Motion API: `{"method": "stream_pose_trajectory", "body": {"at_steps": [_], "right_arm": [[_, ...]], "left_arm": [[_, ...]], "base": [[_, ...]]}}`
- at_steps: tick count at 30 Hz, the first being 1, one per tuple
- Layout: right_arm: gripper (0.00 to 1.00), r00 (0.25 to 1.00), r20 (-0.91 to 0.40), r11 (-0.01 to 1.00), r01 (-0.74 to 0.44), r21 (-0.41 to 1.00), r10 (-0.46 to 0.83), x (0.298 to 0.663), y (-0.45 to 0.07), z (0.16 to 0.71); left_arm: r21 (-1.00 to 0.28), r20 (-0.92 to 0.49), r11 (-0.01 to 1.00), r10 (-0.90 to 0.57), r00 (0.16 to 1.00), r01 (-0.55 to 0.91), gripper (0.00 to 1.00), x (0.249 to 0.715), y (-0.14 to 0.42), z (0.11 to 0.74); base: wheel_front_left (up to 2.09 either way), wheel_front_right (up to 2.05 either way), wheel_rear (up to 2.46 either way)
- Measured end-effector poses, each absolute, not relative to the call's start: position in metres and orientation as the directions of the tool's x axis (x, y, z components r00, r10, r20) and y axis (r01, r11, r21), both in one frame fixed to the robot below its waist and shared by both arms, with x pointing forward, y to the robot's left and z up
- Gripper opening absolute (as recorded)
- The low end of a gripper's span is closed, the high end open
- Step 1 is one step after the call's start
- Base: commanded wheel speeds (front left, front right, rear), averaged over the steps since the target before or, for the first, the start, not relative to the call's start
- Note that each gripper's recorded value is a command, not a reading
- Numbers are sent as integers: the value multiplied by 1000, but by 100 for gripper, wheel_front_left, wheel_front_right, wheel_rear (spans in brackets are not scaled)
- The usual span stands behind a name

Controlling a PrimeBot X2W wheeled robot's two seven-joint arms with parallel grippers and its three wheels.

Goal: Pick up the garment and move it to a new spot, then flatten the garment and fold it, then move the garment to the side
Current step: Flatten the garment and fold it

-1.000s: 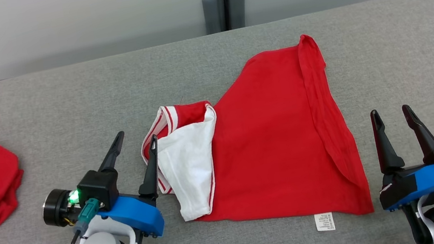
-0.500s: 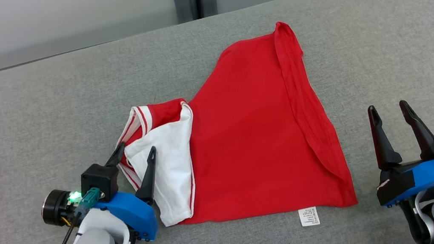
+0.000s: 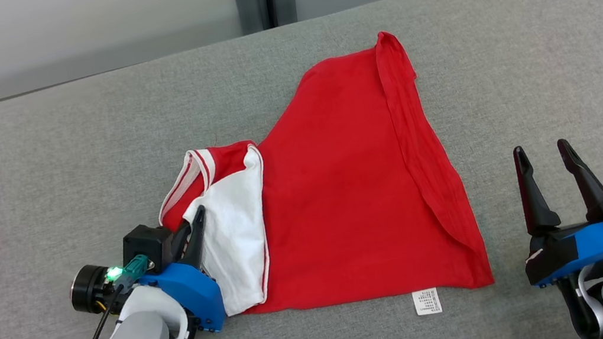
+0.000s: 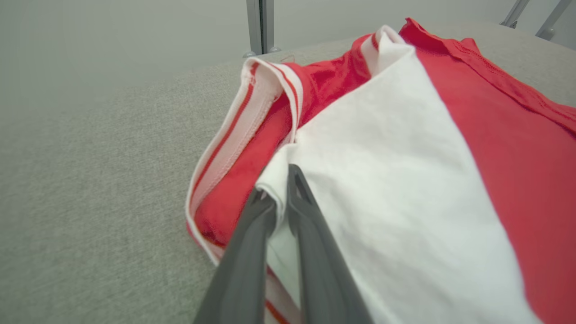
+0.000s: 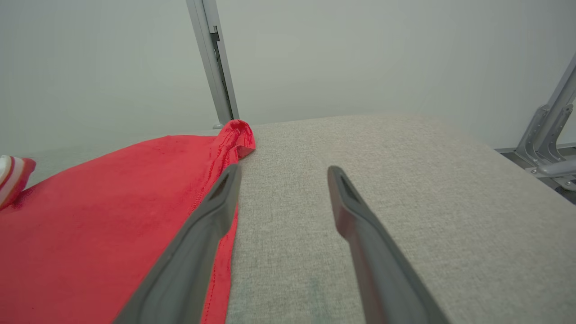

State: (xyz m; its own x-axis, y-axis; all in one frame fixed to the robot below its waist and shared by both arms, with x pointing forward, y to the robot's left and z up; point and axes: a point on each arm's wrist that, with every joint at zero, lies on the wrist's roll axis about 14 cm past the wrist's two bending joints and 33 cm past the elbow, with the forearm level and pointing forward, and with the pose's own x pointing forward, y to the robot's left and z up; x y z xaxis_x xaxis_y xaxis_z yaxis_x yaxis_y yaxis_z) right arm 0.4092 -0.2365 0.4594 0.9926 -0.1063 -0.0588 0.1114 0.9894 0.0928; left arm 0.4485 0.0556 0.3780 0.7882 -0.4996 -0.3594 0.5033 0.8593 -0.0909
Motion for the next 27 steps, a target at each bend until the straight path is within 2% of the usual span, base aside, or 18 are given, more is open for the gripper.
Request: {"method": "stream_pose_trajectory", "body": {"at_steps": [4, 10, 15, 22, 27], "right_arm": [[100, 994, -47, 990, 103, 97, -99, 409, -234, 464], [100, 997, -37, 991, 70, 111, -66, 408, -221, 467], [100, 999, -32, 992, 22, 123, -19, 411, -203, 469], [100, 998, -29, 990, -44, 131, 48, 421, -178, 469], [100, 996, -37, 988, -73, 135, 79, 427, -167, 465]], "left_arm": [[-82, -343, 868, -486, 803, 490, 0, 448, 61, 386], [-87, -233, 894, -447, 864, 439, 0, 443, 71, 421], [-86, -180, 937, -349, 920, 339, 0, 423, 107, 436], [-90, -193, 987, -148, 970, 133, 0, 385, 170, 432], [-139, -260, 990, -70, 963, 34, 0, 350, 184, 414]], "base": [[0, 0, 0], [0, 0, 0], [0, 0, 0], [0, 0, 0], [0, 0, 0]]}}
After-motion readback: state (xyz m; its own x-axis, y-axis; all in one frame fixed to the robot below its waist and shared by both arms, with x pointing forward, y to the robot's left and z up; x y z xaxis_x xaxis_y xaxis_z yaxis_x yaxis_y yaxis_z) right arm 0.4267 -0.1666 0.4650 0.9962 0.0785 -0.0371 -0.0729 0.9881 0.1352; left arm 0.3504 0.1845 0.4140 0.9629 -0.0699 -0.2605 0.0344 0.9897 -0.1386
